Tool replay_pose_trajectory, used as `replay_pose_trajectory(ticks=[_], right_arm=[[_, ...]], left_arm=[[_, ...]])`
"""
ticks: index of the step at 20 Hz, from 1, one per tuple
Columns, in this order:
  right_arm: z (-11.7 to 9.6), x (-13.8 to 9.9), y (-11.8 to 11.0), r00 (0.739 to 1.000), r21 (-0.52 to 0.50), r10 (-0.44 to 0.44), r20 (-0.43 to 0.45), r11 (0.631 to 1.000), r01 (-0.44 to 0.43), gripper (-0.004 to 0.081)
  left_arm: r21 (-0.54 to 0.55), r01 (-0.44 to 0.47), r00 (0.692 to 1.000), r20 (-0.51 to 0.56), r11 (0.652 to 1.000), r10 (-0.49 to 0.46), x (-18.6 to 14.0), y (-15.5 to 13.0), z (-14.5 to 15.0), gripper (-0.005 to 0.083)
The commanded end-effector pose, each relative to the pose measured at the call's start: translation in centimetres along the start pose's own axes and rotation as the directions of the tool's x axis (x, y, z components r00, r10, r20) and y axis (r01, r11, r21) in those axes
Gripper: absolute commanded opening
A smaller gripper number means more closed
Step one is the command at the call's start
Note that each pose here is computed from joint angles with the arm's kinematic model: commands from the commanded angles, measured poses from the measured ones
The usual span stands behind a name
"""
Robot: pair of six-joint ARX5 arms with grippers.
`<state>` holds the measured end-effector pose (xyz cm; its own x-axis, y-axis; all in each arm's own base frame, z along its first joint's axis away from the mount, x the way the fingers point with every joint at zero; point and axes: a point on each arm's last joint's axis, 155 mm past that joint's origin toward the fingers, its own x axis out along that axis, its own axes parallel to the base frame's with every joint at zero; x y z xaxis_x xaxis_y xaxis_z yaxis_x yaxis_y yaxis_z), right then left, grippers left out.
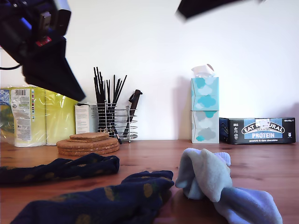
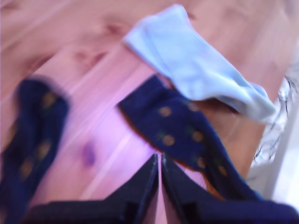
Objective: Pair up the socks based on colour and pattern, by placing each sock on top of its pair
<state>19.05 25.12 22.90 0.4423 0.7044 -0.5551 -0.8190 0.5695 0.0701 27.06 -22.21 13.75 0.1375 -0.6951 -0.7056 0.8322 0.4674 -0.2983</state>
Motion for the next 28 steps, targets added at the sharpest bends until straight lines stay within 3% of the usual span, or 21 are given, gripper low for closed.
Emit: replay_pose_trajectory(ticks=[1,5,8,11,16,19,24,28], right_arm=[[0.8,-1.9,-0.8,0.997,-0.024,-0.06,0.055,0.998,0.062,-0.0014],[0.9,-5.9,-2.4,0.974,-0.049,-0.176,0.144,0.982,0.184,-0.0014],[-0.4,-7.8,-3.0,0.963,-0.061,-0.224,0.149,0.97,0.235,-0.0014],[-4.1,-7.6,-3.0,0.972,-0.032,-0.224,0.071,0.974,0.226,-0.0014],[-8.2,-6.2,-2.7,0.98,0.007,-0.198,-0.026,0.98,0.198,-0.0014],[-7.9,-6.1,-2.7,0.98,0.007,-0.198,-0.01,0.98,0.198,-0.0014],[-7.2,-6.1,-2.7,0.98,0.008,-0.198,0.016,0.98,0.198,-0.0014],[-6.6,-6.1,-2.7,0.979,0.01,-0.199,0.042,0.98,0.199,-0.0014]], left_arm=[[0.096,0.028,0.999,0.031,0.995,-0.031,0.5,-0.9,0.8,-0.0016],[0.17,0.078,0.997,-0.007,0.982,-0.078,3.0,-2.0,0.5,-0.0016],[0.217,0.102,0.995,-0.044,0.971,-0.094,5.4,-1.6,-0.3,-0.0016],[0.224,0.11,0.993,-0.067,0.968,-0.098,7.5,-1.0,-0.8,-0.0015],[0.251,0.128,0.984,-0.153,0.959,-0.091,10.8,-0.8,-3.0,-0.0014],[0.272,0.156,0.977,-0.182,0.949,-0.109,12.7,-1.4,-3.8,-0.0014],[0.296,0.111,0.975,-0.215,0.949,-0.047,15.3,0.2,-5.1,-0.0017],[0.335,-0.026,0.973,-0.209,0.942,0.101,16.1,3.4,-5.0,-0.0019]])
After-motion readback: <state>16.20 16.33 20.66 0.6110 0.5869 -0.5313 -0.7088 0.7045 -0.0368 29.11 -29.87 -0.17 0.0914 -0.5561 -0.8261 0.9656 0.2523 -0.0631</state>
